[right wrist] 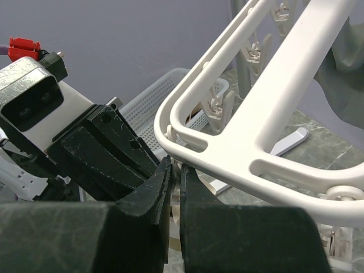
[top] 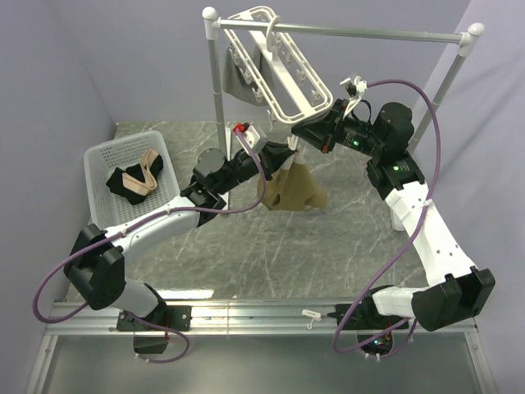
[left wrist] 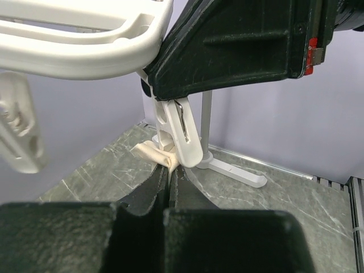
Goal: Clip the underwear to the hanger
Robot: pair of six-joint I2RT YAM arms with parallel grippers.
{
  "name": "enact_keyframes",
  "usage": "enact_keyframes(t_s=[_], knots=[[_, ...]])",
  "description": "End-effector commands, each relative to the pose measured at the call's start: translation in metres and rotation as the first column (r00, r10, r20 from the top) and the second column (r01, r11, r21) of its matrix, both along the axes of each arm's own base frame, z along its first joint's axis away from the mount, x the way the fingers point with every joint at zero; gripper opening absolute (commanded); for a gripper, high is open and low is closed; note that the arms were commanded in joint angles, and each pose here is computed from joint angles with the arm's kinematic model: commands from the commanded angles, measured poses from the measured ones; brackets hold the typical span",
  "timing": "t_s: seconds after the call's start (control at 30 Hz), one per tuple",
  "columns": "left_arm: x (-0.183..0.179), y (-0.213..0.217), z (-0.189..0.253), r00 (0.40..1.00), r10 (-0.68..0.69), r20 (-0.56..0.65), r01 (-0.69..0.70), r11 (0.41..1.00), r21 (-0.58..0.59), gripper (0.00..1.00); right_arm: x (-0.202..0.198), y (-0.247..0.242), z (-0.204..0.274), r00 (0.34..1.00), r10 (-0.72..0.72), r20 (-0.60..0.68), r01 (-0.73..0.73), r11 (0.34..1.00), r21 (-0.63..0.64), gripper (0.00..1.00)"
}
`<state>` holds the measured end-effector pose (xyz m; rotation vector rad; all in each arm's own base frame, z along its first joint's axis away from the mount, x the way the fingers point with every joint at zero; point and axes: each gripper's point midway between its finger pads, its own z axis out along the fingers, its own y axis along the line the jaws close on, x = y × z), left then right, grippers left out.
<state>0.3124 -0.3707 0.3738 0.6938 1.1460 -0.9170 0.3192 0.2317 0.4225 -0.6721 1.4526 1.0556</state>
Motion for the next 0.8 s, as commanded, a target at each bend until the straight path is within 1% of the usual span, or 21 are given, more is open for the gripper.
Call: enact_keyframes(t_s=[0.0, 0.2, 0.47, 0.57, 0.6, 0.77], knots=[[-0.01, -0.002, 0.042, 0.996, -0.033, 0.081, 0.04, 0.995, -0.087, 0.0, -0.004, 0.005, -0.005, 0.999, 0.023, -0.03, -0.022, 1.0, 0.01, 0.0], [-0.014, -0.003, 0.045, 0.995, -0.04, 0.088, 0.049, 0.994, -0.094, 0.0, 0.0, 0.004, -0.003, 0.999, 0.0, -0.047, 0.001, 1.0, 0.02, 0.0], [-0.014, -0.001, 0.05, 0.995, -0.035, 0.094, 0.045, 0.993, -0.106, 0.0, -0.001, 0.003, -0.01, 0.999, -0.002, -0.055, 0.002, 1.0, 0.001, 0.0], [-0.013, -0.002, 0.052, 0.995, -0.036, 0.09, 0.046, 0.993, -0.11, 0.0, 0.0, 0.002, -0.012, 0.999, -0.011, -0.053, 0.011, 1.0, -0.01, 0.07], [-0.014, -0.001, 0.052, 0.995, -0.038, 0.09, 0.048, 0.993, -0.111, 0.0, 0.0, 0.002, -0.012, 0.999, -0.013, -0.05, 0.012, 1.0, -0.011, 0.11], [-0.014, -0.002, 0.053, 0.996, -0.035, 0.088, 0.045, 0.993, -0.113, 0.0, 0.0, 0.001, -0.012, 0.998, -0.018, -0.053, 0.017, 1.0, -0.018, 0.21]])
